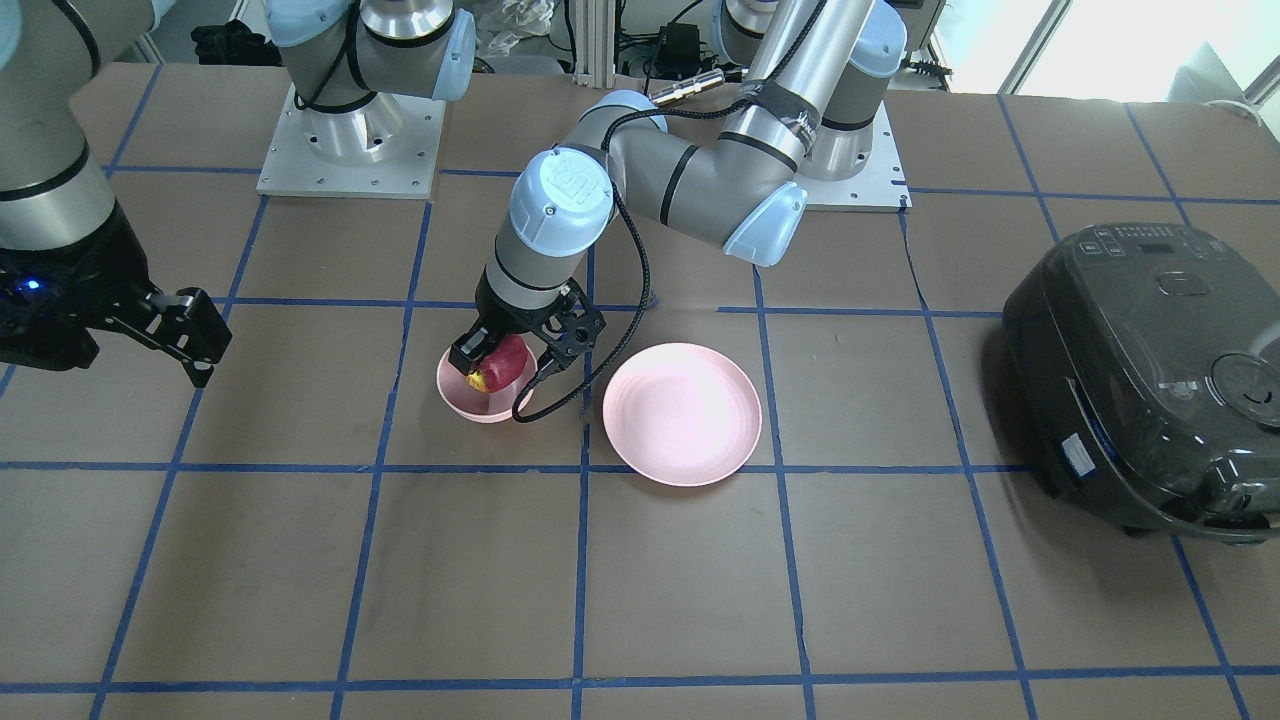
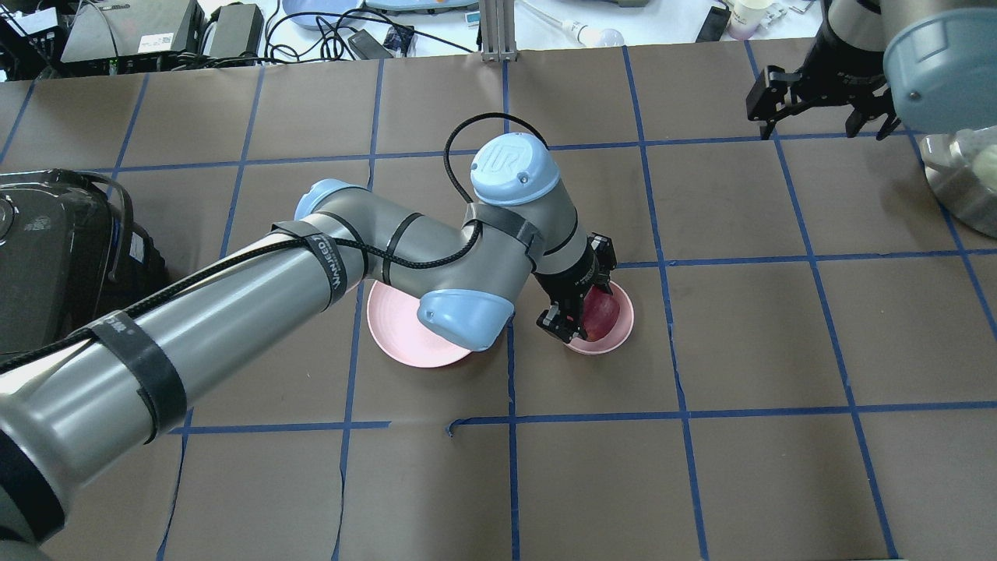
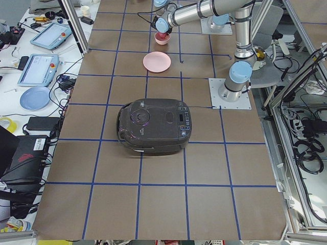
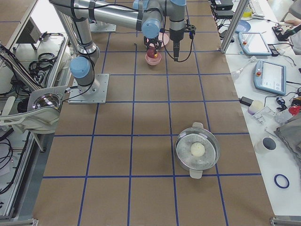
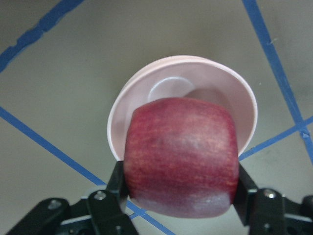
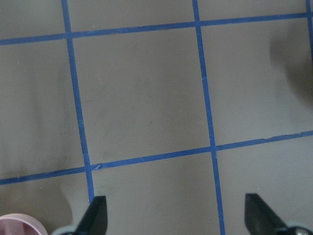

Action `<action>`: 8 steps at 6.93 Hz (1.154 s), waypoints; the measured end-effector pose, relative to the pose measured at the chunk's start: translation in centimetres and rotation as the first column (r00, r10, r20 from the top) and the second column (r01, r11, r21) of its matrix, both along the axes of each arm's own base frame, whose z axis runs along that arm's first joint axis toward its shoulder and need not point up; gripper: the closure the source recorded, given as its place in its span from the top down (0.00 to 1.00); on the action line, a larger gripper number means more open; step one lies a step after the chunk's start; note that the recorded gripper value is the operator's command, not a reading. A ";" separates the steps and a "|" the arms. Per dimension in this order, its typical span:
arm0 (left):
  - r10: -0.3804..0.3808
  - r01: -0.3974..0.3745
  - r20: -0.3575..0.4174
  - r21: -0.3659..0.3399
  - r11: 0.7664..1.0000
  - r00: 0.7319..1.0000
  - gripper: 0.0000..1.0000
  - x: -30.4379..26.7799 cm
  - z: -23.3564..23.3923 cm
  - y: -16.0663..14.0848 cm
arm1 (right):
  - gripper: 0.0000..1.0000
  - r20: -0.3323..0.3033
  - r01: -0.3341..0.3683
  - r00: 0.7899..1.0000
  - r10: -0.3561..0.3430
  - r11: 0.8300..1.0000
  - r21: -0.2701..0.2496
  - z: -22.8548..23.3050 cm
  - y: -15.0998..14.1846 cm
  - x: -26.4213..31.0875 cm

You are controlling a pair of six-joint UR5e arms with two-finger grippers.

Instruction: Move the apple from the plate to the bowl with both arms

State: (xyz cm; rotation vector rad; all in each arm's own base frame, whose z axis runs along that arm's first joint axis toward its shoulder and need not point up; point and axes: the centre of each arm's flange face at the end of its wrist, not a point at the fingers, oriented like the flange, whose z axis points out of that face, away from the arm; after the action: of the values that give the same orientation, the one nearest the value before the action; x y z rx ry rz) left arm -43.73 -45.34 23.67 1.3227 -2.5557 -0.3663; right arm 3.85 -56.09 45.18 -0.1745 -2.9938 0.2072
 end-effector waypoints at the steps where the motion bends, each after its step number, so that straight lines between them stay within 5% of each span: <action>1: -0.006 0.006 0.005 0.008 1.000 1.000 1.00 -0.2 -0.7 0.0 | 1.00 -0.004 0.003 1.000 -0.003 1.000 -0.014 0.8 -0.2 -0.2; 4: -0.060 0.057 -0.029 -0.089 0.994 0.998 0.95 0.3 2.3 -2.2 | 1.00 -0.007 0.004 1.000 -0.005 1.000 -0.029 1.7 0.0 -0.2; 6: -0.129 0.120 -0.028 -0.212 0.970 0.991 0.94 4.1 8.1 -6.2 | 1.00 -0.002 0.007 1.000 -0.007 0.999 -0.037 2.1 0.3 0.0; 8: -0.235 0.226 -0.002 -0.263 0.938 0.972 0.97 7.2 16.7 -7.1 | 1.00 0.018 0.076 0.997 -0.075 0.996 -0.038 2.8 1.4 0.7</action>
State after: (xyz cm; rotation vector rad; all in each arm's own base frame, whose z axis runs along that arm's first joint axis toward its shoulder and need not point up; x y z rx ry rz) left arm -36.53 -52.43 40.40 0.9204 -2.6267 -0.0845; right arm 4.57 -54.68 47.98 -0.2939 -2.9946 0.2564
